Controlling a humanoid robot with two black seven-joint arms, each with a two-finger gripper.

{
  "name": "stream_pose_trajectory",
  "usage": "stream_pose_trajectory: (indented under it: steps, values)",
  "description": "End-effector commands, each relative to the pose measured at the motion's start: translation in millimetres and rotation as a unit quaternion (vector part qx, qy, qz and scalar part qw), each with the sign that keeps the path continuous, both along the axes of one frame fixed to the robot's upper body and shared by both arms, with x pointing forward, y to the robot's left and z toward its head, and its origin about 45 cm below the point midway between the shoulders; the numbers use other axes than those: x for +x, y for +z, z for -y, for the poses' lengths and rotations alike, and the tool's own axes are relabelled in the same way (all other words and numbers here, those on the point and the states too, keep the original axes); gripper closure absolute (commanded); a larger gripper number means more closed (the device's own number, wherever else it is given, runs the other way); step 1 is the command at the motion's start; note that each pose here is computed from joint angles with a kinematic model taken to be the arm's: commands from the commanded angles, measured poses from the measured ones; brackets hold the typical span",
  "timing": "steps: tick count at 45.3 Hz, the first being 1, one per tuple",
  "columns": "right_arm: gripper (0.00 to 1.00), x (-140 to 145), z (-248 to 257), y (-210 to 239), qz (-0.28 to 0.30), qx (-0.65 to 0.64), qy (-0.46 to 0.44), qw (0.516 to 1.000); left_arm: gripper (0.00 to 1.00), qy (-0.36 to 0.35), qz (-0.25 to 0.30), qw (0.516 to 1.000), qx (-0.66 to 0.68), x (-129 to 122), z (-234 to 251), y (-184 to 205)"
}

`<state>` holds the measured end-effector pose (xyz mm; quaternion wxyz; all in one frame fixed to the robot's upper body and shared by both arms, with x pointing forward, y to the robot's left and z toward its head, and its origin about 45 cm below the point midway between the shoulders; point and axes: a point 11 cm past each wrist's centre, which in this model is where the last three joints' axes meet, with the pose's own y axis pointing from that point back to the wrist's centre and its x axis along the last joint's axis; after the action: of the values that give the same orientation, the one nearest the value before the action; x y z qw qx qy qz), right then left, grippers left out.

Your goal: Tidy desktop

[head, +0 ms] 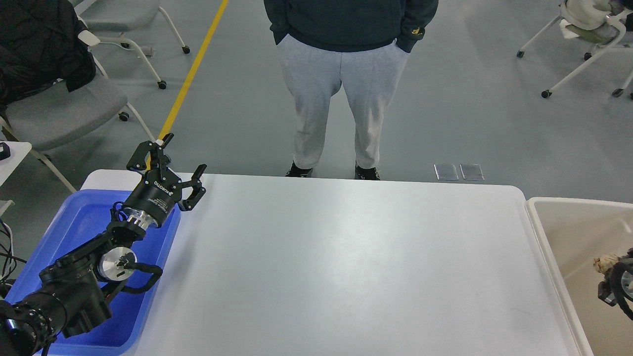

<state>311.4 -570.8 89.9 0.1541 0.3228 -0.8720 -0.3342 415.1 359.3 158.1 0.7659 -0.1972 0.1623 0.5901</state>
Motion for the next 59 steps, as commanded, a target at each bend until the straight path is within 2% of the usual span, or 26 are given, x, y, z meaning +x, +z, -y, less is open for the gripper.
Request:
stream_pose_trajectory:
  steps: [1,20,30,38,46,52,59]
  values:
    - [0.00,-2,0,-2,-0.001,0.003,-0.006,1.000,0.00,0.000,0.000,1.000,0.000,0,0,0]
    - [0.00,-3,7,3,-0.015,-0.029,0.012,0.999,0.00,0.000,0.000,1.000,0.000,0,0,0]
    - [0.00,12,-2,9,-0.005,-0.029,0.026,0.999,0.00,0.000,0.000,1.000,0.000,0,0,0]
    - [0.00,50,-10,43,0.047,-0.024,0.045,0.998,0.00,0.000,0.000,1.000,-0.001,0,0,0]
    - [0.00,87,-28,75,0.135,0.026,0.126,0.982,0.00,0.001,0.000,1.000,0.000,0,0,0]
    - [0.00,119,-51,109,0.231,0.080,0.181,0.953,0.00,0.000,0.000,1.000,0.000,0,0,0]
    - [0.00,146,-94,142,0.325,0.142,0.271,0.895,0.00,0.000,0.000,1.000,0.000,0,0,0]
